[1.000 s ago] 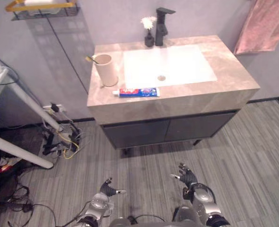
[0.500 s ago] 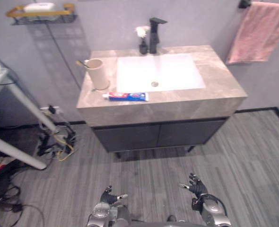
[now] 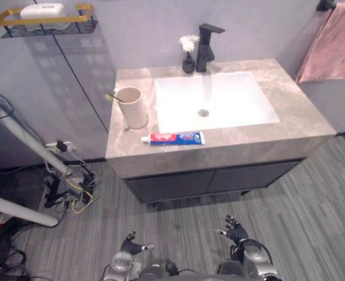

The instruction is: Organize washtable

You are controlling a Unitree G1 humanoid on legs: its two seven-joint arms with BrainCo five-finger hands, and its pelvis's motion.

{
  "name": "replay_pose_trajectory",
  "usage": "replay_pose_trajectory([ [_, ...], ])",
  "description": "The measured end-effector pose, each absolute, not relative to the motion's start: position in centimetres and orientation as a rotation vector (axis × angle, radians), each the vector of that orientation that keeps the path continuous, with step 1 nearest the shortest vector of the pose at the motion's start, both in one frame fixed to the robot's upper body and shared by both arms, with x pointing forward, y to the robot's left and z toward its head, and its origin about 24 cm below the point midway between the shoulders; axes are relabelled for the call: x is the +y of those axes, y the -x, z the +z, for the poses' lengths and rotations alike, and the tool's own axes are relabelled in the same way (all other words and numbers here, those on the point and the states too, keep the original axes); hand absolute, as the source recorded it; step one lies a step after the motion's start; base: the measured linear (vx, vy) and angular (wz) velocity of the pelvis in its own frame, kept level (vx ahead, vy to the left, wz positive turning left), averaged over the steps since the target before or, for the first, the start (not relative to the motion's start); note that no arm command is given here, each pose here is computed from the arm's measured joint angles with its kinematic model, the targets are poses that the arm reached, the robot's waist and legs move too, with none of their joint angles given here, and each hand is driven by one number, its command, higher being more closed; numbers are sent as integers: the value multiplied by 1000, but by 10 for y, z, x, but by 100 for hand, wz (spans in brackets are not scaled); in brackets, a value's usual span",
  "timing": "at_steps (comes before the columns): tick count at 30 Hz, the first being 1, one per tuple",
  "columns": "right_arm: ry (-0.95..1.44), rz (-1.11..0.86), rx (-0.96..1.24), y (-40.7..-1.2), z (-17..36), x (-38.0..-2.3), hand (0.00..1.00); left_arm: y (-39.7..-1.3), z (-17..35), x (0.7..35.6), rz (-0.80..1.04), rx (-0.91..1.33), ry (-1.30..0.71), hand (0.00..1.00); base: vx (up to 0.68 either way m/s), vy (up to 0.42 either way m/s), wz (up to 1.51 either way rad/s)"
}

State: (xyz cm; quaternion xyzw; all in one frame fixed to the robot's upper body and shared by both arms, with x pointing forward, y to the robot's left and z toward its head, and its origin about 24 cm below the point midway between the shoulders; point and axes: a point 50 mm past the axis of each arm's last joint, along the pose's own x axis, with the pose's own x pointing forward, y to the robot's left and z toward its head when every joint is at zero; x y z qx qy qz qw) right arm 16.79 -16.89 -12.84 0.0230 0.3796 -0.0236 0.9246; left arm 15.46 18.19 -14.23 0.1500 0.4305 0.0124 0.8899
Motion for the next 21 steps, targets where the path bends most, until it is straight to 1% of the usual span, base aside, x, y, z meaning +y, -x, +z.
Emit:
replay_pose_trajectory([
  [2, -47, -50, 772, -169, -127, -169, 0, -172, -134, 177, 20, 828, -308, 0, 217, -111, 35],
  [5, -44, -67, 774, -169, -128, -173, 0, -185, -128, 171, 18, 786, -304, 0, 195, -234, 55],
  [7, -56, -87, 819, -158, -135, -174, 0, -184, -127, 181, 35, 785, -329, 0, 176, -268, 58],
  [8, -60, -105, 845, -154, -138, -176, 0, -181, -129, 180, 36, 795, -326, 0, 250, -374, 49],
  [9, -47, -141, 893, -149, -143, -186, 0, -171, -135, 177, 38, 835, -306, 0, 188, -292, 30],
  [11, -23, -165, 941, -139, -148, -194, 0, -155, -144, 174, 37, 895, -290, 0, 152, -274, 17],
  [13, -20, -206, 1007, -120, -155, -201, 0, -133, -153, 179, 63, 974, -257, 0, 110, -205, -6],
  [17, -38, -304, 1065, -97, -159, -221, 0, -127, -155, 181, 64, 997, -247, 0, 30, -38, 7],
  [19, -50, -345, 1109, -79, -162, -226, 0, -128, -154, 181, 56, 995, -245, 0, -12, 53, 16],
  [21, -71, -358, 1143, -68, -165, -224, 0, -131, -154, 183, 56, 989, -251, 0, -43, 50, 12],
])
